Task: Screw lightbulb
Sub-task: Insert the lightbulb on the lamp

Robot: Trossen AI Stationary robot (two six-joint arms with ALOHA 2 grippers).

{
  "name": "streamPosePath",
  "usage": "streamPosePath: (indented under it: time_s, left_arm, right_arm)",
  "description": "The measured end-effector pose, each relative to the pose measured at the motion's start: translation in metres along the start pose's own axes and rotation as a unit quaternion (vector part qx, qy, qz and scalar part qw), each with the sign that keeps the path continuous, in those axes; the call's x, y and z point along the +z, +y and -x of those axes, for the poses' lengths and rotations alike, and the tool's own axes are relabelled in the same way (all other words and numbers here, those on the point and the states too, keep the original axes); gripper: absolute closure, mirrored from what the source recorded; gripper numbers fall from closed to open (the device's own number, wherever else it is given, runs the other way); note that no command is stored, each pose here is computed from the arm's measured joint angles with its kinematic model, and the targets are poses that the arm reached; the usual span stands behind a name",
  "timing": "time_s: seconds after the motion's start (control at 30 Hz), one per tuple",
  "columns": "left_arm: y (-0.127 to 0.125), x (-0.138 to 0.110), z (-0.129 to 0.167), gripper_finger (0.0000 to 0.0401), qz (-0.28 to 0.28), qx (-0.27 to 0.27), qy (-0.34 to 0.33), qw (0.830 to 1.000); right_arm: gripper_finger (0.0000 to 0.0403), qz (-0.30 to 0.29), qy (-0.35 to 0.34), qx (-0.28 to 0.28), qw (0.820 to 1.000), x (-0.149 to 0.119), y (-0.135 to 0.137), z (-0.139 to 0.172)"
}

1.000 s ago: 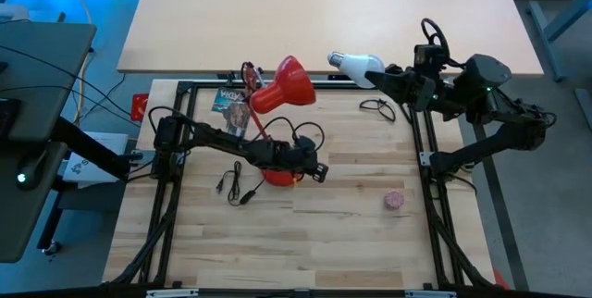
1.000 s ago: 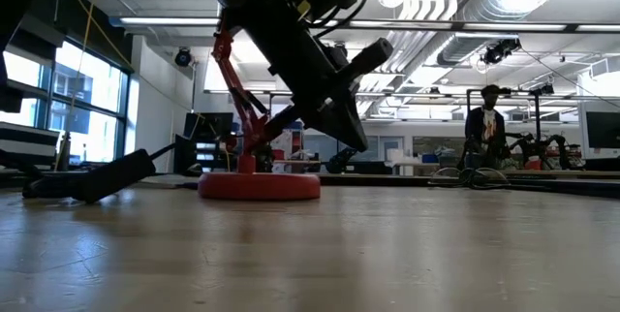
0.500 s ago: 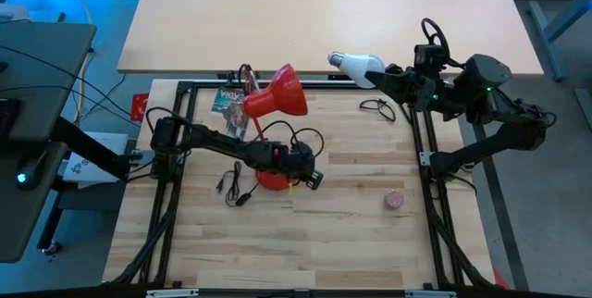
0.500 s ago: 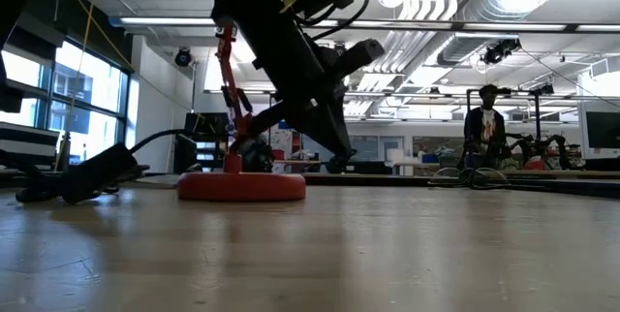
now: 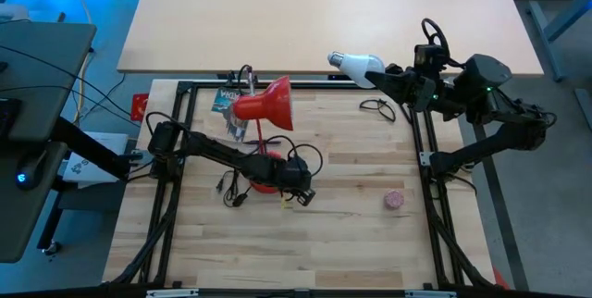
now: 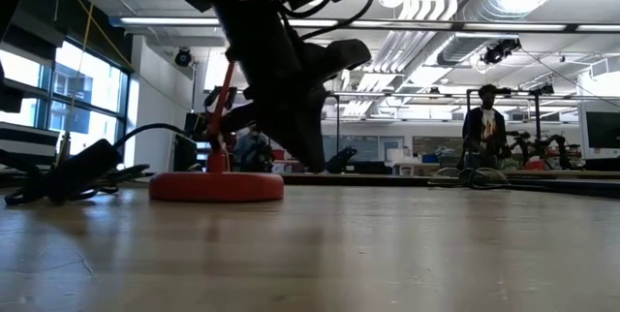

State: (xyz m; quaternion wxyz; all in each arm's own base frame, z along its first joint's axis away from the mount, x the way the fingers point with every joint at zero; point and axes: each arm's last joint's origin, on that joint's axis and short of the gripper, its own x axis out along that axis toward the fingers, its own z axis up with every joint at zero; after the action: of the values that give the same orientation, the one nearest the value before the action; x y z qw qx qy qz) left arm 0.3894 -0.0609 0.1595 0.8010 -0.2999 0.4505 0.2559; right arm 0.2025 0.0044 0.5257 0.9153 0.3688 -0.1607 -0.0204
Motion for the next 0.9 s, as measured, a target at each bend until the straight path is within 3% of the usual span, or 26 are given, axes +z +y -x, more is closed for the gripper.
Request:
streamPosePath:
  time_s: [0.2, 0.53, 0.9]
  left_arm:
    - [-0.008, -0.004, 0.003, 0.0401, -0.024, -0.024, -0.003, 0.999]
    - [-0.009, 0.031, 0.005, 0.0401, -0.138, -0.121, -0.017, 0.983]
    - [0.004, 0.03, 0.002, 0.0401, -0.214, -0.094, 0.028, 0.972]
  right_arm:
    - [0.0168, 0.006, 0.0, 0.0, 1.0, 0.0, 0.0, 0.0]
    - [0.0168, 0.008, 0.0, 0.0, 1.0, 0.0, 0.0, 0.0]
    - [0.0168, 0.011, 0.0, 0.0, 1.0, 0.0, 0.0, 0.0]
